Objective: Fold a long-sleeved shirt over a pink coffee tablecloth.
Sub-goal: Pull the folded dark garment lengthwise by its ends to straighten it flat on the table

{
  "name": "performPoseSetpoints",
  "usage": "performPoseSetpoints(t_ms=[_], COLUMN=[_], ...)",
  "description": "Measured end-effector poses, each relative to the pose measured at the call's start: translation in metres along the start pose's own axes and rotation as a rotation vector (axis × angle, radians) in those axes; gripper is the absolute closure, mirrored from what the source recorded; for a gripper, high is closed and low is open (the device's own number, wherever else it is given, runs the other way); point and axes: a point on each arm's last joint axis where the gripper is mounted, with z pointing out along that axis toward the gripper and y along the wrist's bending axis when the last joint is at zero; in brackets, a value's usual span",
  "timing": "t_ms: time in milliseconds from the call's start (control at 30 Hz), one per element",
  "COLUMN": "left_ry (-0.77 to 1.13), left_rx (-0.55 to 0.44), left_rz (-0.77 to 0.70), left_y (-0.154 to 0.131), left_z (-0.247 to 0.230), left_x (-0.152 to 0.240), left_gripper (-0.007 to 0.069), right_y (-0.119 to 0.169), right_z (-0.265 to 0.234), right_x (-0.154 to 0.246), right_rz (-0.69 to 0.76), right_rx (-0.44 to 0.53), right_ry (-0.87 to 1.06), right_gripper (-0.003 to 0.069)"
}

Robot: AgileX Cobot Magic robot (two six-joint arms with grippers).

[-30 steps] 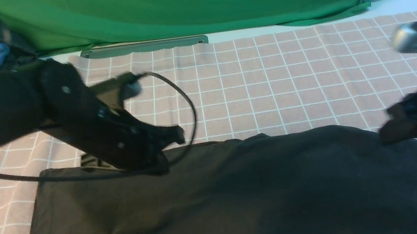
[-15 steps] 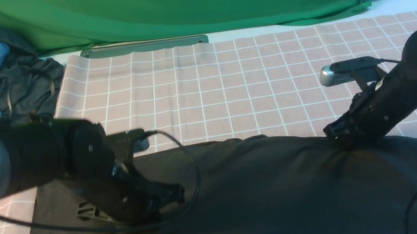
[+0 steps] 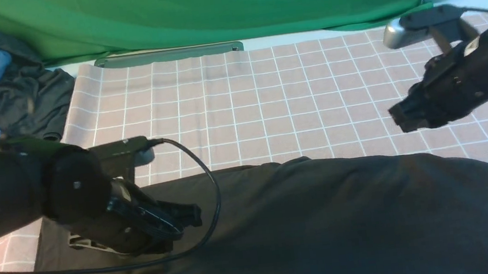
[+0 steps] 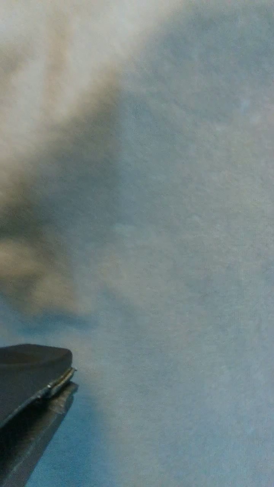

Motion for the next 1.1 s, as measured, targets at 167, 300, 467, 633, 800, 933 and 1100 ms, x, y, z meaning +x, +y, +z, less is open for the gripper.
performPoseSetpoints(t_ms=[167,300,467,633,800,933,1100], left_ry=[0.013,0.003,-0.017,0.027,0.083,0.088,0.084], left_rx=[-0.054,-0.084,-0.096,-0.113,-0.141,-0.161,-0.157], left_rz=[-0.008,-0.015,-0.033,-0.062,-0.102,-0.177,-0.196], left_y=[0.007,0.012,0.019,0.031,0.043,0.047,0.045], left_z=[-0.017,-0.039,-0.063,-0.041,-0.011,-0.006,-0.009], left_x=[0.006,0.014,0.027,0.054,0.081,0.088,0.084], left_gripper=[0.0598,0.0598,0.0598,0.0598,0.0598,0.0598,0.0598], right_y=[-0.006,-0.027,-0.046,-0.049,-0.048,-0.047,-0.047], right_z=[-0.011,-0.013,-0.015,-0.018,-0.019,-0.021,-0.022], right_x=[0.022,0.058,0.097,0.111,0.111,0.113,0.115], right_rz=[-0.022,-0.007,0.105,0.159,0.156,0.145,0.168], right_rx=[0.099,0.287,0.336,0.336,0.324,0.319,0.320], right_ry=[0.134,0.286,0.341,0.340,0.330,0.355,0.375], right_gripper=[0.0589,0.0587,0.0580,0.0568,0.0567,0.0556,0.0482])
